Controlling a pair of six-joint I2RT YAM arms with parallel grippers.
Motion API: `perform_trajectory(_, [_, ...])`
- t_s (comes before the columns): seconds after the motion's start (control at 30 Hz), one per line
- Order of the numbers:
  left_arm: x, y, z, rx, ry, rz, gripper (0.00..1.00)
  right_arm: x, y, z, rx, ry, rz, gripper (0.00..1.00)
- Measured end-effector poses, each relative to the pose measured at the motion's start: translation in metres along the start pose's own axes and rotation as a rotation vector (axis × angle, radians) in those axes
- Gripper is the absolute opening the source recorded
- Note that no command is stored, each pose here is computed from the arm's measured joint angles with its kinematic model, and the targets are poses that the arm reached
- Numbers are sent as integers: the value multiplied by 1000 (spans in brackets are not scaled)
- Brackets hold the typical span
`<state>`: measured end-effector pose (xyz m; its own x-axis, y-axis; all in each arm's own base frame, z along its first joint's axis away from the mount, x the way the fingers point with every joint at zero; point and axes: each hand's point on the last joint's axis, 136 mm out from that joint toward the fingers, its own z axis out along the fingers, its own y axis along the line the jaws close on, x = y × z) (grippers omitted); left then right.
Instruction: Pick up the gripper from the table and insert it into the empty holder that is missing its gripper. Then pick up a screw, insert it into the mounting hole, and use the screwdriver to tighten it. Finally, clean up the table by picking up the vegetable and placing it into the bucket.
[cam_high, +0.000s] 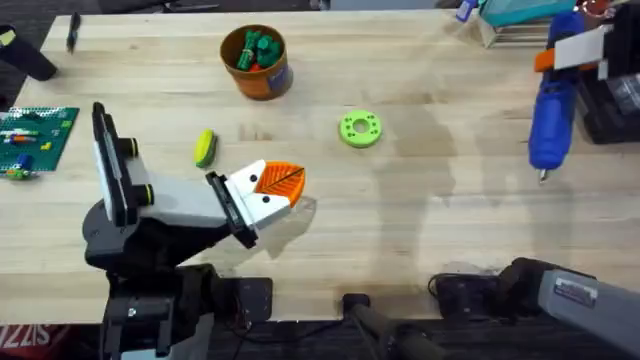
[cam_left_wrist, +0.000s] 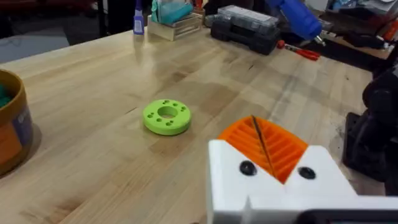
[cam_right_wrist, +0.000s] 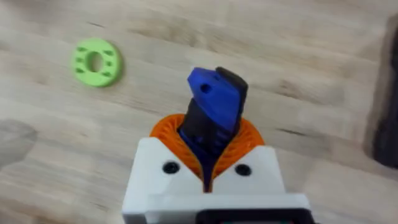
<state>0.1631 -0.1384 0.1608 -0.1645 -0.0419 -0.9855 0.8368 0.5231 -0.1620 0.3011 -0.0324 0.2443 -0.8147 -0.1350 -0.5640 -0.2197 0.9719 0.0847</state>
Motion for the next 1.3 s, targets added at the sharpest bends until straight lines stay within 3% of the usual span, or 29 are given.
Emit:
perform_trajectory(0.13, [0, 0, 0, 0, 0, 0, 10, -4, 32, -13, -101, -148, -40, 30])
perform_trajectory(0.4, [0, 0, 0, 0, 0, 0, 10, -54, 118, -45, -408, -449, -270, 30])
perform_trajectory(0.6, [0, 0, 0, 0, 0, 0, 10, -70, 190, -64, -604, -562, -467, 30])
perform_trajectory(0.77, [0, 0, 0, 0, 0, 0, 10, -62, 236, -74, -722, -566, -556, 30])
perform_trajectory(1.03, [0, 0, 0, 0, 0, 0, 10, -40, 248, -55, -756, -549, -541, 30])
perform_trajectory(1.3, [0, 0, 0, 0, 0, 0, 10, -52, 248, -71, -756, -895, -513, 30])
